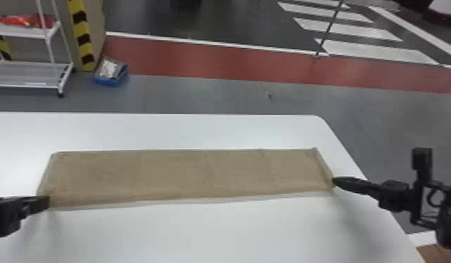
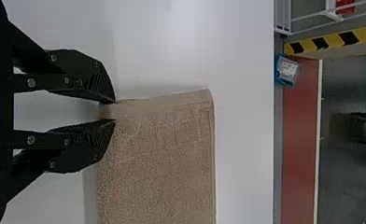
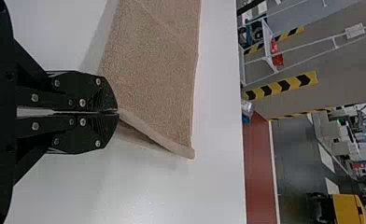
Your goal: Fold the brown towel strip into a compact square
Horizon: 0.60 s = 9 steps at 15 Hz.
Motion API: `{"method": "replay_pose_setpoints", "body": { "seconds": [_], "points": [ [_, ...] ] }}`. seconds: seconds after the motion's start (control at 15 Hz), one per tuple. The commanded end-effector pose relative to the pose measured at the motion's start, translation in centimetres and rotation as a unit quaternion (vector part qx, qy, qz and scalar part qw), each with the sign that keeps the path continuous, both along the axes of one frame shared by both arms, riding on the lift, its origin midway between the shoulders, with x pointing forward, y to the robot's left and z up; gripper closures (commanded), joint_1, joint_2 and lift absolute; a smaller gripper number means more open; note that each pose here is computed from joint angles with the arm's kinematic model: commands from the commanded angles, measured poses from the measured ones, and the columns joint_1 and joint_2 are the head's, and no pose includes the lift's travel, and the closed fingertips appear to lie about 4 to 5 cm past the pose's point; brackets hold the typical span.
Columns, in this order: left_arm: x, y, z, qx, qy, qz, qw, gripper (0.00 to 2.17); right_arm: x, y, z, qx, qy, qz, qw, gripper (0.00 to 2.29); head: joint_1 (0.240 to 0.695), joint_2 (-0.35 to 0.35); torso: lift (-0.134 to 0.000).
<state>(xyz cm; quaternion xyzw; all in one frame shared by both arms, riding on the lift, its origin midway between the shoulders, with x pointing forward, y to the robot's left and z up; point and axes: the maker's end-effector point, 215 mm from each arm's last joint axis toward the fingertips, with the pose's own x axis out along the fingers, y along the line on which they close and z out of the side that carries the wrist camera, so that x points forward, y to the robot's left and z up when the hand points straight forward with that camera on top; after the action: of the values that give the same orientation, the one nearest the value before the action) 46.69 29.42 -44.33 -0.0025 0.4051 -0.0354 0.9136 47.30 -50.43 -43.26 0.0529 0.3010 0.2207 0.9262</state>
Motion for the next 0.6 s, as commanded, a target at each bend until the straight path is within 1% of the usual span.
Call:
{"method": "replay_pose_setpoints", "body": {
  "seconds": [0.0, 0.2, 0.33, 0.53],
  "points": [
    [-0.9, 0.5, 0.2, 0.001, 0.007, 0.003, 1.0000, 1.73, 0.0, 0.0, 0.2, 0.000, 0.002, -0.001, 1.0000, 1.11, 0.695, -0.245, -0.124],
    [-1.5, 1.3, 0.2, 0.002, 0.006, 0.011, 0.9999, 1.74, 0.0, 0.3, 0.1, 0.003, 0.003, 0.001, 1.0000, 1.11, 0.695, -0.240, -0.124],
    [-2.0, 1.9, 0.2, 0.003, 0.008, 0.017, 0.9998, 1.74, 0.2, 0.5, 0.5, 0.003, 0.002, 0.002, 1.0000, 1.11, 0.695, -0.234, -0.124],
    [-3.0, 2.9, 0.4, 0.007, 0.013, 0.024, 0.9996, 1.74, -0.2, 0.6, 0.8, 0.013, -0.001, 0.005, 0.9999, 1.11, 0.695, -0.220, -0.124]
  ]
}}
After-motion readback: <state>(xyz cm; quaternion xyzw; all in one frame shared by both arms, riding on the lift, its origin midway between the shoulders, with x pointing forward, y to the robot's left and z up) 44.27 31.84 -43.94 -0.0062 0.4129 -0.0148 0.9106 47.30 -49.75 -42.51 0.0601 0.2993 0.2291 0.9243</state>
